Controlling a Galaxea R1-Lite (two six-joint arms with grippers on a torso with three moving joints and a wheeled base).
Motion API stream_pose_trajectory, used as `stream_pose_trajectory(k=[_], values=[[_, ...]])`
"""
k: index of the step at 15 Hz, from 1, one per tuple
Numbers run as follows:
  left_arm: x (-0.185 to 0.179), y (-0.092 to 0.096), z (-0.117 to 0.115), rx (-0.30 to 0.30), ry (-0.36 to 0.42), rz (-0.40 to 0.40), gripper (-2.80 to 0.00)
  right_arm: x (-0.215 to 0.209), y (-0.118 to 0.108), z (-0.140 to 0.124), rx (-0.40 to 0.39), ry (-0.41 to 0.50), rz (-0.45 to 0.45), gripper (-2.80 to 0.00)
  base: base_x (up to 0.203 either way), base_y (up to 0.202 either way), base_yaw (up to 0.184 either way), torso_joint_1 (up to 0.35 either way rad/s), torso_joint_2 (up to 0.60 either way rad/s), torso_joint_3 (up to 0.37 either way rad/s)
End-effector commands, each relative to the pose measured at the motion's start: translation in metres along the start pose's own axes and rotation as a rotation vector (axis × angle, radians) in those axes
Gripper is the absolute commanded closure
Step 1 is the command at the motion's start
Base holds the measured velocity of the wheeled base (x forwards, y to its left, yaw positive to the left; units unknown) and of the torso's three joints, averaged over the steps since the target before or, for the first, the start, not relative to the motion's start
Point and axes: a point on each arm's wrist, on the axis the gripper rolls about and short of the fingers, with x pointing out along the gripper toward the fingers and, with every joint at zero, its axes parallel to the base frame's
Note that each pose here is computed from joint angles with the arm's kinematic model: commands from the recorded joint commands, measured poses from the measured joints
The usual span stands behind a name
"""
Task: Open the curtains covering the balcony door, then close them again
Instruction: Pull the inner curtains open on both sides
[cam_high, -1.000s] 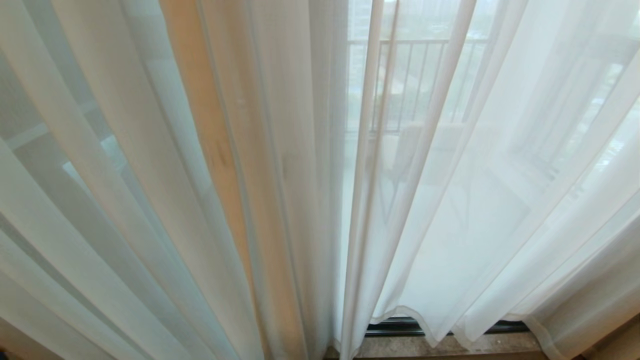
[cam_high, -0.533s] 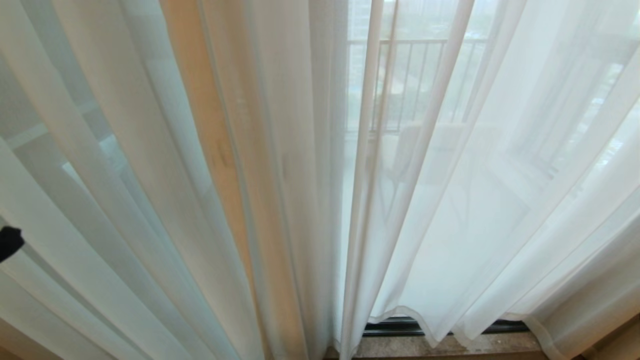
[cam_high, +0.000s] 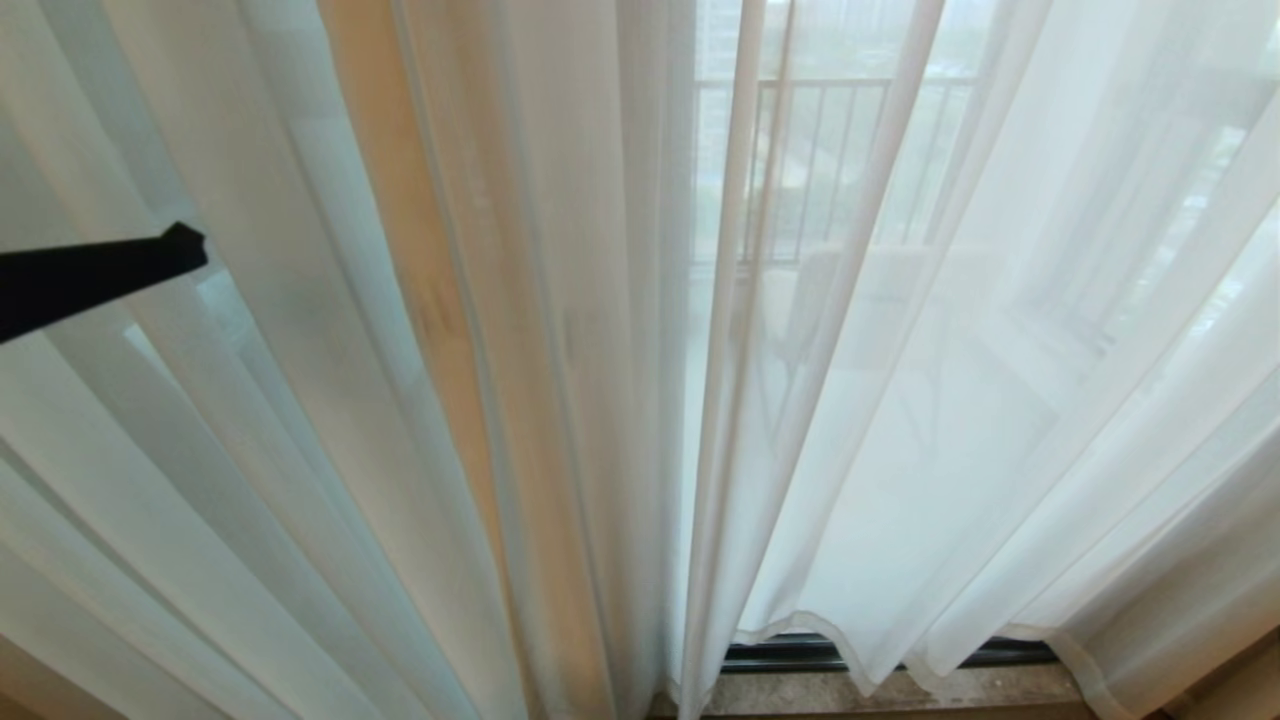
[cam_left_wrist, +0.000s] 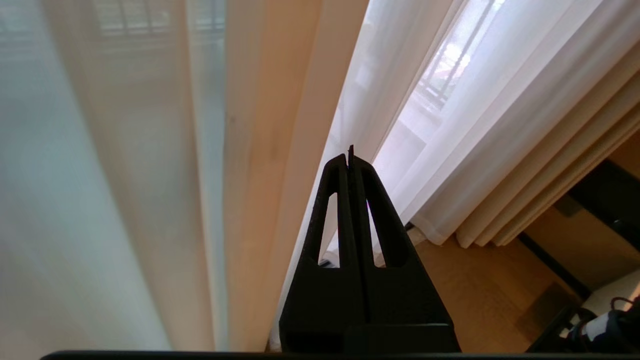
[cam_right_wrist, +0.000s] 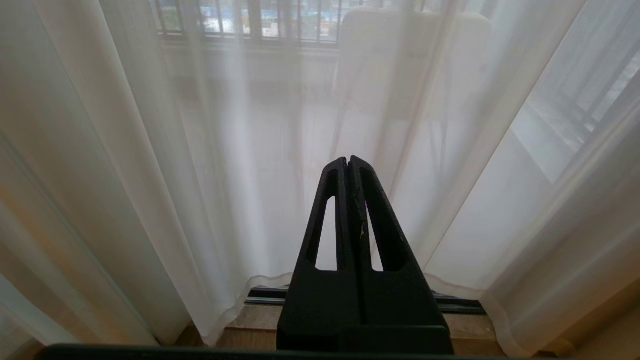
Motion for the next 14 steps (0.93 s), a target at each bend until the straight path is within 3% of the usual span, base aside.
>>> stream_pose_trajectory(k=[1, 7, 8, 12, 14], values=[[0.030, 0.002, 0.004, -0.018, 0.018, -0.047, 0.00, 0.000, 0.000, 0.000, 0.000, 0.001, 0.000, 0.00, 0.000, 0.000, 0.000, 0.000, 0.00, 0.000], [0.054, -0.009, 0.013, -0.018, 0.009, -0.121, 0.00, 0.000, 0.000, 0.000, 0.000, 0.001, 0.002, 0.00, 0.000, 0.000, 0.000, 0.000, 0.00, 0.000], [0.054, -0.009, 0.014, -0.015, 0.006, -0.126, -2.80, 0.000, 0.000, 0.000, 0.000, 0.001, 0.000, 0.00, 0.000, 0.000, 0.000, 0.000, 0.00, 0.000], [0.054, -0.011, 0.012, 0.009, -0.004, -0.138, -2.80, 0.000, 0.000, 0.000, 0.000, 0.001, 0.001, 0.00, 0.000, 0.000, 0.000, 0.000, 0.00, 0.000], [0.058, -0.008, 0.002, 0.068, 0.019, -0.088, -2.80, 0.000, 0.000, 0.000, 0.000, 0.001, 0.001, 0.00, 0.000, 0.000, 0.000, 0.000, 0.00, 0.000]])
